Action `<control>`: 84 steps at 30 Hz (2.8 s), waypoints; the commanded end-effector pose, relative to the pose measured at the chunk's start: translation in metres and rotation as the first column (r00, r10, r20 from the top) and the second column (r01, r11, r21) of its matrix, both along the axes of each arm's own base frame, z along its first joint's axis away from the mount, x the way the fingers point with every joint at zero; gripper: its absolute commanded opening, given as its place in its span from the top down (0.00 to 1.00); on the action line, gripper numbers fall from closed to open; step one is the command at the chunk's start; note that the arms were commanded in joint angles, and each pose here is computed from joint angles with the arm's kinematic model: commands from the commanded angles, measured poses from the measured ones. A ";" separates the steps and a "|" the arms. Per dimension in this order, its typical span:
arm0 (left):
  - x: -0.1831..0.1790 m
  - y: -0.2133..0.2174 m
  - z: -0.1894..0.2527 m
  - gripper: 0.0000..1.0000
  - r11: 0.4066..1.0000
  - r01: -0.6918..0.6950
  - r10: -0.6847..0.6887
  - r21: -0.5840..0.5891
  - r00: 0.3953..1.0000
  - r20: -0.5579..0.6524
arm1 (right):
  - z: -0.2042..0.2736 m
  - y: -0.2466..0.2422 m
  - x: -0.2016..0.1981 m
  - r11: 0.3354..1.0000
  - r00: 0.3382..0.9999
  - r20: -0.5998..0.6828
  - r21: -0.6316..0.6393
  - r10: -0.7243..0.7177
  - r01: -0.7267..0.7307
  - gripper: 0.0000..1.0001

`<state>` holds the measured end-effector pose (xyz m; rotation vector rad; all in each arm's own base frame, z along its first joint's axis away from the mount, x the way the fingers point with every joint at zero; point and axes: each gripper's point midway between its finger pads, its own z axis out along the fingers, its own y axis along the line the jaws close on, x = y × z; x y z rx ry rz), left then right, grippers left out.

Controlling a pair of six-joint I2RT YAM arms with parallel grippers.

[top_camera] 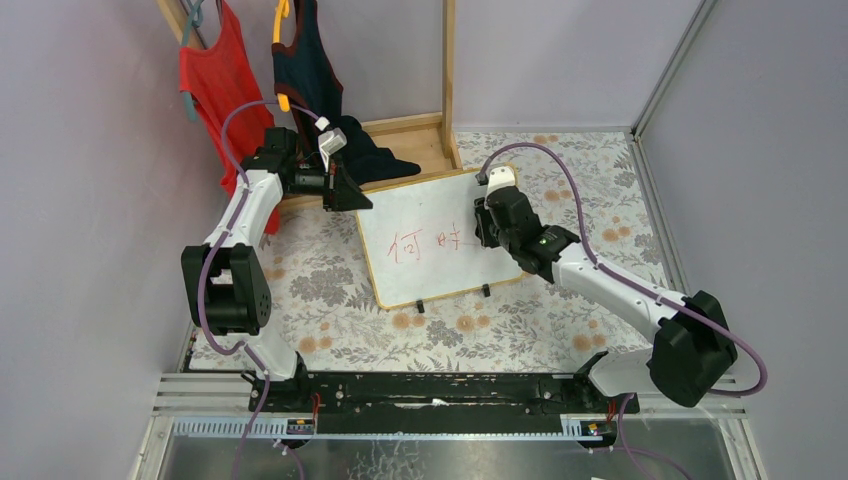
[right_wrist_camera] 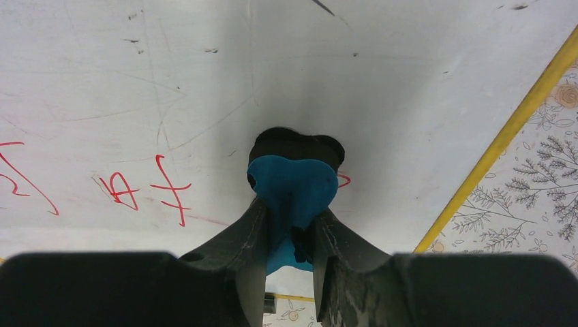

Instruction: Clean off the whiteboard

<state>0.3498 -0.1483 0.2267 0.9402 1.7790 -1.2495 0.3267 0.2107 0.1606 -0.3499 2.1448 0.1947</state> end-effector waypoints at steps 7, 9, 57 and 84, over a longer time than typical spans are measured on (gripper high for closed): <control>0.007 0.007 -0.016 1.00 0.996 -0.022 0.018 0.088 0.999 0.041 | 0.023 0.002 0.014 1.000 0.997 0.076 0.003 -0.030 0.030 1.00; 0.007 0.007 -0.016 1.00 0.996 -0.022 0.019 0.087 0.999 0.040 | 0.023 -0.009 0.016 0.998 0.995 0.083 -0.030 -0.056 0.059 1.00; 0.003 0.010 -0.016 1.00 0.996 -0.018 0.015 0.086 0.999 0.039 | 0.037 -0.047 0.053 0.978 0.972 0.110 -0.012 -0.208 0.210 1.00; 0.002 0.010 -0.014 1.00 0.996 -0.022 0.019 0.085 0.999 0.035 | -0.036 -0.011 -0.005 0.996 0.998 -0.048 0.079 -0.034 0.038 1.00</control>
